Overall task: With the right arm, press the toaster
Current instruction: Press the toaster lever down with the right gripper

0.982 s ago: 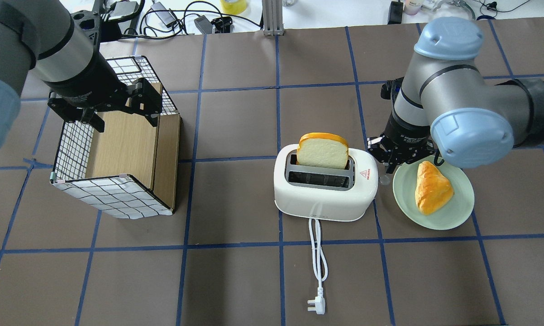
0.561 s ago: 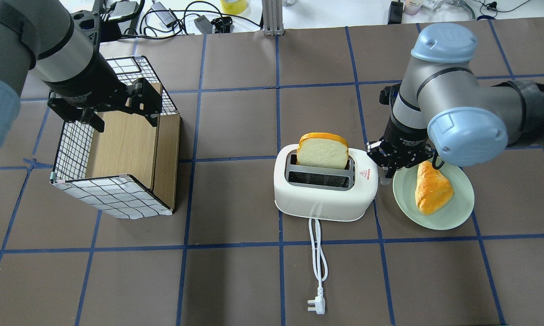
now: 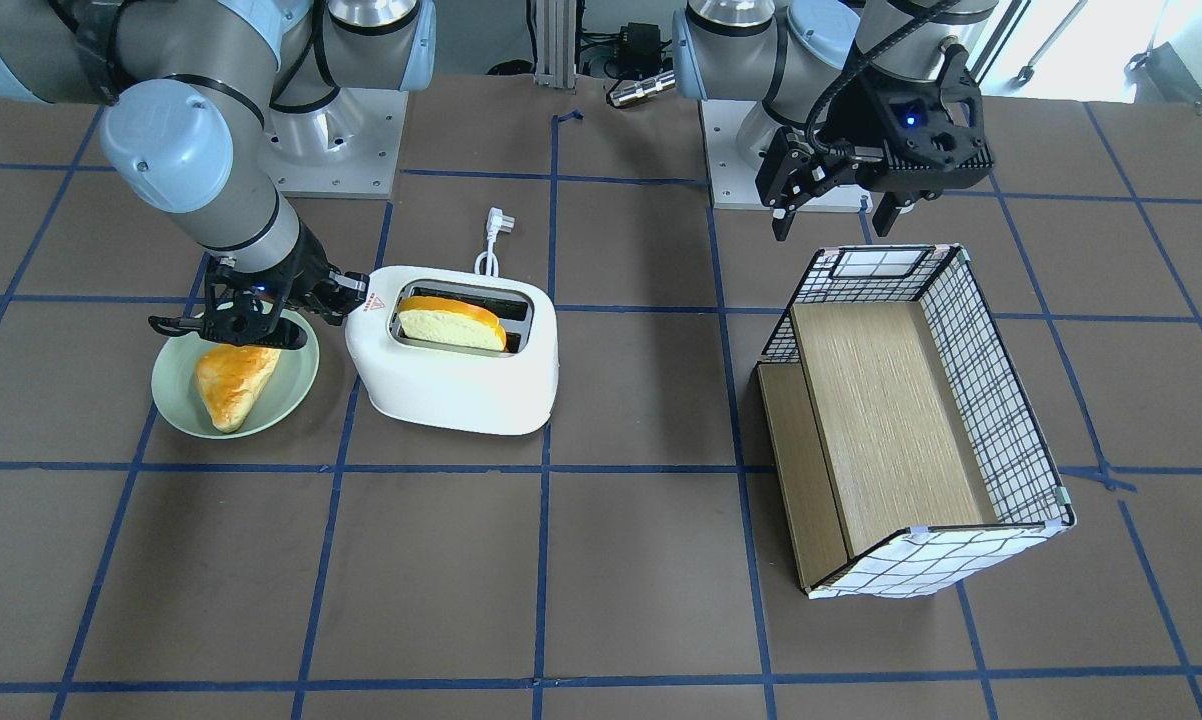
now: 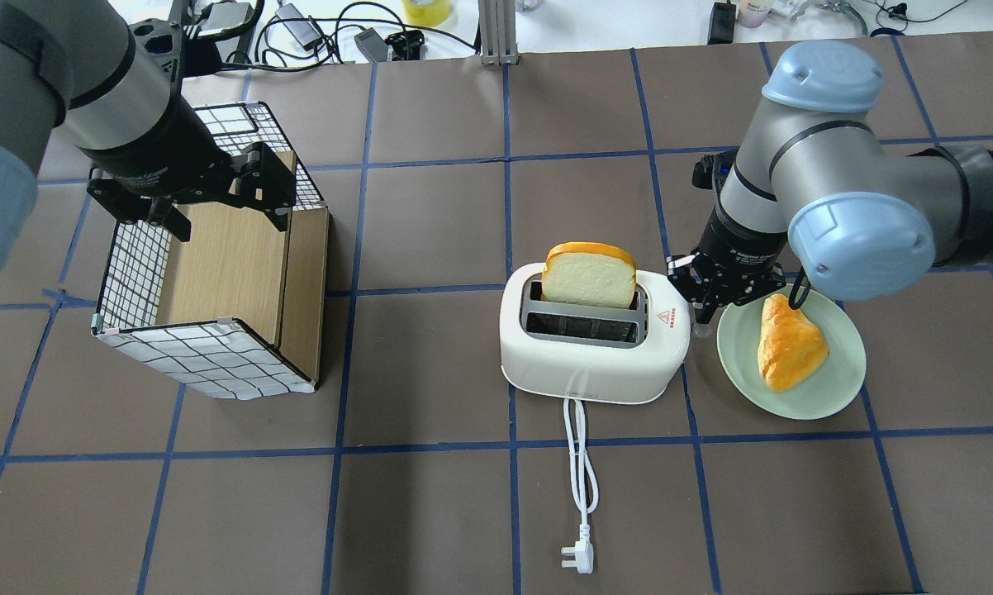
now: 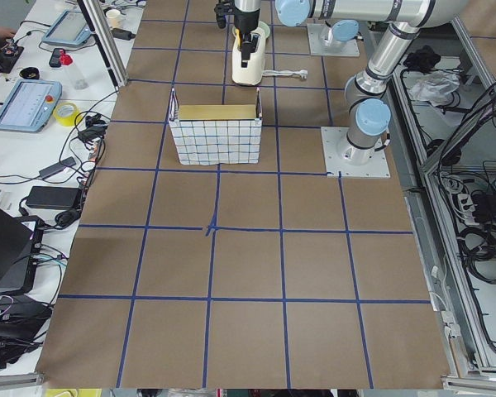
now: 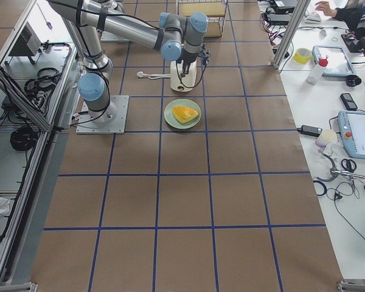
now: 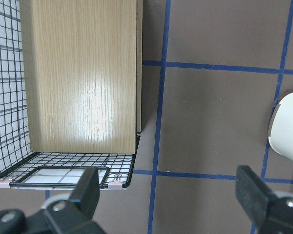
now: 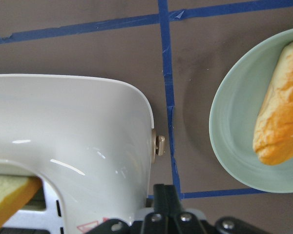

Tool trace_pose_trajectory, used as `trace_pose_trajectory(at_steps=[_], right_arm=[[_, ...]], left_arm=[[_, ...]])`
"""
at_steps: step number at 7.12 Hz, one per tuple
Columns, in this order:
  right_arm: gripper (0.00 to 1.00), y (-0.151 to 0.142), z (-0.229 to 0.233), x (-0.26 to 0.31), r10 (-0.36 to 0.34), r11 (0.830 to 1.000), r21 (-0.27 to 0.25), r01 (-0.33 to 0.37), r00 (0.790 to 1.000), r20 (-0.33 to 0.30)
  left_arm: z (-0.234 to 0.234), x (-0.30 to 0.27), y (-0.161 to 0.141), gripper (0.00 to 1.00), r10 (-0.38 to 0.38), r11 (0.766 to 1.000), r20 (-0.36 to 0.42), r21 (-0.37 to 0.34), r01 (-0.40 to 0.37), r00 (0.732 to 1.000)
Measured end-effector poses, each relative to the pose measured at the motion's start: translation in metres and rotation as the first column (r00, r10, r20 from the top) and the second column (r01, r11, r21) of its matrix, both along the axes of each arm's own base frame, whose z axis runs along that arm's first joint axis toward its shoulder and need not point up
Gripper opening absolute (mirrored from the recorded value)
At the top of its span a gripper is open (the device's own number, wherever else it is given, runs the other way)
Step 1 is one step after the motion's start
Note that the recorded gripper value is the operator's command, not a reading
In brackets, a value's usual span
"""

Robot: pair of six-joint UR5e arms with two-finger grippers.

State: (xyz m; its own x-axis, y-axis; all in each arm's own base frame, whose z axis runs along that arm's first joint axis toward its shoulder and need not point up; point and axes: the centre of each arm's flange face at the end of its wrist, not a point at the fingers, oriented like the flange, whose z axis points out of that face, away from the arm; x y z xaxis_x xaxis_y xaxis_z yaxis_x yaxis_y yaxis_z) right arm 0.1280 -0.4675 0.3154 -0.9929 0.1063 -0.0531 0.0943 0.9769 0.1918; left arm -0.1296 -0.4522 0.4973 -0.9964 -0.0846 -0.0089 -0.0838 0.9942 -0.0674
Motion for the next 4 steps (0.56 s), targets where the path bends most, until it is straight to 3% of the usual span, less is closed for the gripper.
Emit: trace_pose_trajectory(at_steps=[4], right_arm=[[0.0, 0.002, -0.016, -0.021, -0.02, 0.999, 0.031, 0.018, 0.998, 0.066]], left_arm=[[0.0, 0.0, 0.0, 1.0, 0.0, 1.0, 0.0, 0.0, 0.0, 1.0]])
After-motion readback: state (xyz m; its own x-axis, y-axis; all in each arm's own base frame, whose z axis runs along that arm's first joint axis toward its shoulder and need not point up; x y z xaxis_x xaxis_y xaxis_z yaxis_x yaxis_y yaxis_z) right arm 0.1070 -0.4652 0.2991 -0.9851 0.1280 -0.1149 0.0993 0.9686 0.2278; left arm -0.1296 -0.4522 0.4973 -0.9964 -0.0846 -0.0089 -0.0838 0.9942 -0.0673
